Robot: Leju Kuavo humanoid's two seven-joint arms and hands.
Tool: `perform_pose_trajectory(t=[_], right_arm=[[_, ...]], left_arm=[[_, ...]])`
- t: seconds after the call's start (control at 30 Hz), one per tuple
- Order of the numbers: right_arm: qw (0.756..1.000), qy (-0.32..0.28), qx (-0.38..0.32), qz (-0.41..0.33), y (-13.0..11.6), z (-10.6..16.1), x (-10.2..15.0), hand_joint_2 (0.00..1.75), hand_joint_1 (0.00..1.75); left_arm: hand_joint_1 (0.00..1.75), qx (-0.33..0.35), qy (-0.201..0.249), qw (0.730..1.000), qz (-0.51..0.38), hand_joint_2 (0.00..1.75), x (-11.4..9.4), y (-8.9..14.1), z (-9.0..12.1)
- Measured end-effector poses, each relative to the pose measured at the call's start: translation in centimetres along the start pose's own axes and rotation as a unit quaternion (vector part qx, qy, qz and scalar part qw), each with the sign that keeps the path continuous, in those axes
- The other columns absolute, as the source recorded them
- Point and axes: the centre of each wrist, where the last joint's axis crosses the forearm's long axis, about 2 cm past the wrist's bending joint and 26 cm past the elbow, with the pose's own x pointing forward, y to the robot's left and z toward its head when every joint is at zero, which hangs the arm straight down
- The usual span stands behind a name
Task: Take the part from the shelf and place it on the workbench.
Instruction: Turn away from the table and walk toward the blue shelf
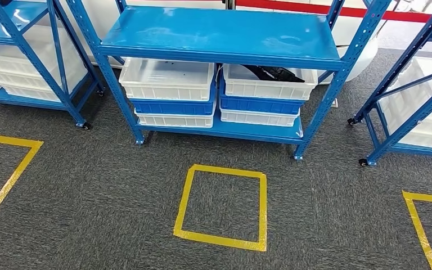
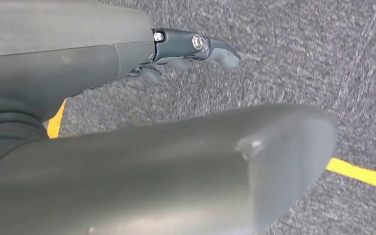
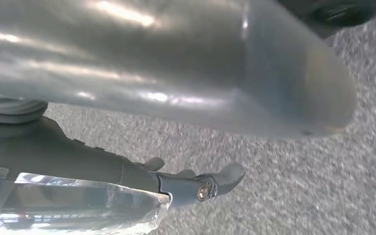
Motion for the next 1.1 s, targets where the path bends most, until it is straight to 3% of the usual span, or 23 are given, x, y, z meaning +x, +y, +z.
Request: perform_pose_trajectory(t=[0.63, 1.1], right_arm=[[1.0, 0.0, 0.011, 0.009, 1.2, 0.3, 0.2, 0.0, 0.0], [1.0, 0.003, 0.001, 0.024, 0.1, 0.0, -0.3, 0.0, 0.0]], left_arm=[[0.0, 0.019, -0.002, 1.0, 0.007, 0.0, -0.2, 0.6, 0.0], [0.0, 0.011, 0.003, 1.0, 0.016, 0.0, -0.6, -0.5, 0.5]])
